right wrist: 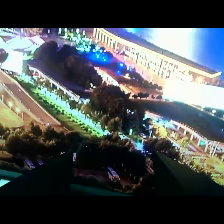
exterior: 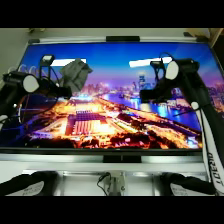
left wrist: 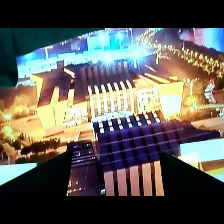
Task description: Fold the shirts.
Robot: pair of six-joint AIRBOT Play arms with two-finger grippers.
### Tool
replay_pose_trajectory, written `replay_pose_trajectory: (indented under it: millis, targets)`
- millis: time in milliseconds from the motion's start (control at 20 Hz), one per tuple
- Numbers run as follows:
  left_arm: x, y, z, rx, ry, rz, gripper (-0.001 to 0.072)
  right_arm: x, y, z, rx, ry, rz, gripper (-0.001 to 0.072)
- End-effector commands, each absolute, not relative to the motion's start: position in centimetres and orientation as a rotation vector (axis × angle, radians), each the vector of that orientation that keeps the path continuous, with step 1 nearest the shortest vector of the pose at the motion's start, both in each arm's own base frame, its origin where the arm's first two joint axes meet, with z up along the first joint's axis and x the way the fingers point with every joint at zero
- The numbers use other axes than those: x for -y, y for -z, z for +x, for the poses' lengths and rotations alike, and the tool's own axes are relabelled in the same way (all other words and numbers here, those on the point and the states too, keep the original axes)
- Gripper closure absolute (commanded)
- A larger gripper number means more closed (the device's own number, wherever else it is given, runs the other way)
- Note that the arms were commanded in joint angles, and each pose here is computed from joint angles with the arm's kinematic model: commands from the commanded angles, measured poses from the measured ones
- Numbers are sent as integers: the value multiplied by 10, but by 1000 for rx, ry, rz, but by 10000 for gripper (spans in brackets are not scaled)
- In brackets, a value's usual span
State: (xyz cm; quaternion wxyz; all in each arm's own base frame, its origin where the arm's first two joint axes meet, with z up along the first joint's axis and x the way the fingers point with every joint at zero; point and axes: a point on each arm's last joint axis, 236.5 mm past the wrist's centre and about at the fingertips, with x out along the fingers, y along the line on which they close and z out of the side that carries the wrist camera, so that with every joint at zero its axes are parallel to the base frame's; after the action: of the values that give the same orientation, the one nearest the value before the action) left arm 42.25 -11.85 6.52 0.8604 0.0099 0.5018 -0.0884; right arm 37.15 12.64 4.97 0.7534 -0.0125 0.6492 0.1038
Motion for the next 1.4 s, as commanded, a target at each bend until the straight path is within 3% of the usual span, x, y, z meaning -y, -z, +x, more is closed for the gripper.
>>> replay_pose_trajectory:
  millis: [0,100,250,350,700,750,800,850,900,1000,1150,1350]
  targets:
    - [88,-42,463,-1075,78,65,92,-120,-49,376,-1398,-229,-80,116]
    - [29,-20,478,-1208,-78,128,92,-124,-50,378,-1387,-240,-69,116]
    - [-4,22,487,-1380,-137,-26,86,-131,-51,379,-1378,-262,-44,117]
    - [-23,53,481,-1466,-181,-79,17,-133,-52,379,-1377,-266,-39,116]
    - [-15,82,532,-1303,-143,-192,42,-135,-54,387,-1340,-267,-31,116]
    - [-8,83,541,-1270,-126,-209,84,-135,-54,387,-1340,-269,-29,117]
    - [-3,81,545,-1252,-114,-222,299,-135,-54,387,-1341,-270,-29,117]
    - [3,75,547,-1240,-100,-226,670,-135,-54,387,-1339,-270,-30,118]
    - [12,62,552,-1215,-71,-227,668,-135,-55,388,-1334,-270,-35,118]
    - [36,1,564,-1094,33,-131,669,-130,-72,392,-1270,-258,-45,118]
    - [104,-173,551,-743,209,-1,669,-110,-148,398,-1010,-216,-76,118]
    - [240,-397,412,-259,598,-133,669,-54,-273,352,-655,-71,-98,118]
